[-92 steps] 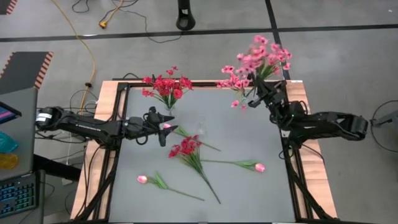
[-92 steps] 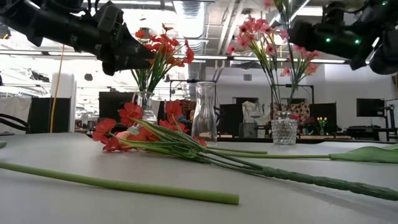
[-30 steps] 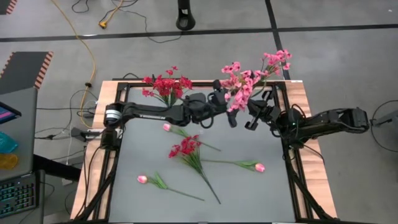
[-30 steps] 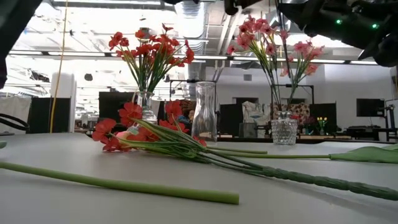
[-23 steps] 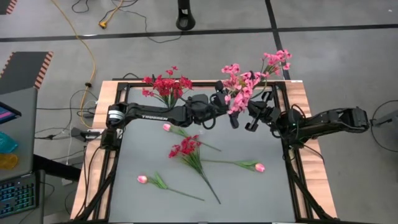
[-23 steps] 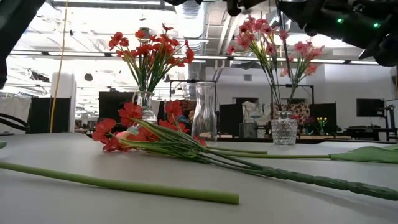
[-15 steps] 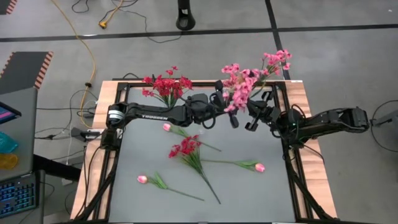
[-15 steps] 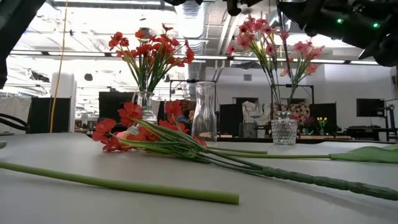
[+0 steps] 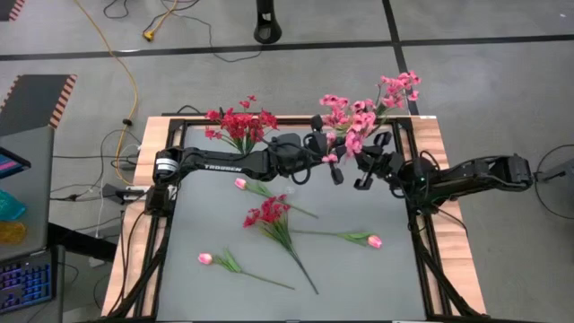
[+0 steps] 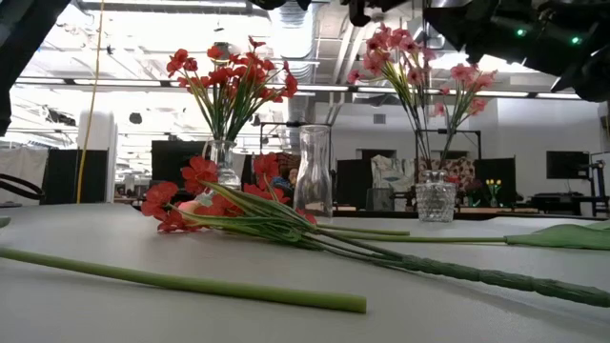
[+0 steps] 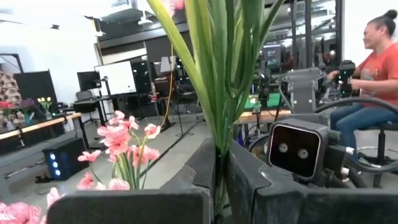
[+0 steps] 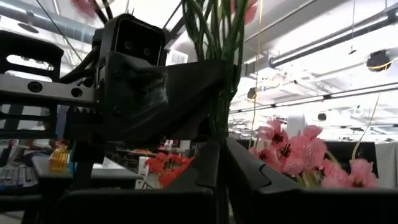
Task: Sort flowers into vase by color
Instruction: Put the pink flower into the top right transparent vase
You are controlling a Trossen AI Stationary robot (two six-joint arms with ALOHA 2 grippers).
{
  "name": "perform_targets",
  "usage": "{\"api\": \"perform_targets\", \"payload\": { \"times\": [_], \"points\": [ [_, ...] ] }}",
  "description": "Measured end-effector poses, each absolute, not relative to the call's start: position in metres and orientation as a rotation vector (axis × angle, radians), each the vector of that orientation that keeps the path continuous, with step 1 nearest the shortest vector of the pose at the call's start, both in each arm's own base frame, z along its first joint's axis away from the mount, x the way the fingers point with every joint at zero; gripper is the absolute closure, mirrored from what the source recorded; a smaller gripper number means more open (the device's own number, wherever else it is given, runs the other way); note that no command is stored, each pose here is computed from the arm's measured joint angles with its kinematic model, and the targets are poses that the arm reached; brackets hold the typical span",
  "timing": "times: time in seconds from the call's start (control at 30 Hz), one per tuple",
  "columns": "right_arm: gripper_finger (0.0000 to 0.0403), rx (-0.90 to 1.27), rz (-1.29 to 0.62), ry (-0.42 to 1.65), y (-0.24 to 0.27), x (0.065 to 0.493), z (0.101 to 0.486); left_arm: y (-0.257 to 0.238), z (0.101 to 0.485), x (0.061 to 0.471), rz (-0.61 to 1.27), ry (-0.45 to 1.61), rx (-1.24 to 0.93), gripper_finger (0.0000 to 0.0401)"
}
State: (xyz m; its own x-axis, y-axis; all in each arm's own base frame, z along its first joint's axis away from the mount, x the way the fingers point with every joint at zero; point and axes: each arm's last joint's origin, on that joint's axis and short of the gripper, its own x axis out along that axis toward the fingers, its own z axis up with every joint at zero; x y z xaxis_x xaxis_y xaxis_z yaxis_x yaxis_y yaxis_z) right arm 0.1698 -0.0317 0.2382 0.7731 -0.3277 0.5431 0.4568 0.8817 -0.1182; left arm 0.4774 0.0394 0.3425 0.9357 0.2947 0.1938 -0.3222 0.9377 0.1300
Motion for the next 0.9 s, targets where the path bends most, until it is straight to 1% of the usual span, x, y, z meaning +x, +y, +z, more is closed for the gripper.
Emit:
{"api": "perform_targets", "payload": {
  "times": [0.1,0.33,0.43,0.5,0.6,0.7,0.8,0.9],
  "points": [
    [0.0323,-0.213,-0.433,-0.511,-0.032,0.171,0.235,0.039,0.340,0.478,0.312,-0.145,0.164,0.0396],
    [0.0234,-0.190,-0.456,-0.482,-0.032,0.173,0.233,0.039,0.333,0.479,0.303,-0.072,0.170,0.0397],
    [0.0208,-0.186,-0.441,-0.489,-0.029,0.173,0.234,0.038,0.329,0.479,0.297,-0.031,0.174,0.0397],
    [0.0198,-0.183,-0.435,-0.485,-0.027,0.173,0.233,0.038,0.327,0.479,0.293,-0.011,0.175,0.0398],
    [0.0194,-0.182,-0.428,-0.472,-0.026,0.174,0.232,0.038,0.326,0.479,0.278,0.010,0.177,0.0398],
    [0.0199,-0.186,-0.426,-0.439,-0.026,0.175,0.229,0.038,0.324,0.479,0.262,0.026,0.179,0.0398],
    [0.0213,-0.190,-0.423,-0.412,-0.026,0.177,0.227,0.038,0.322,0.479,0.256,0.053,0.180,0.0398],
    [0.0236,-0.192,-0.420,-0.401,-0.026,0.177,0.226,0.038,0.320,0.479,0.255,0.073,0.182,0.0398]
  ]
}}
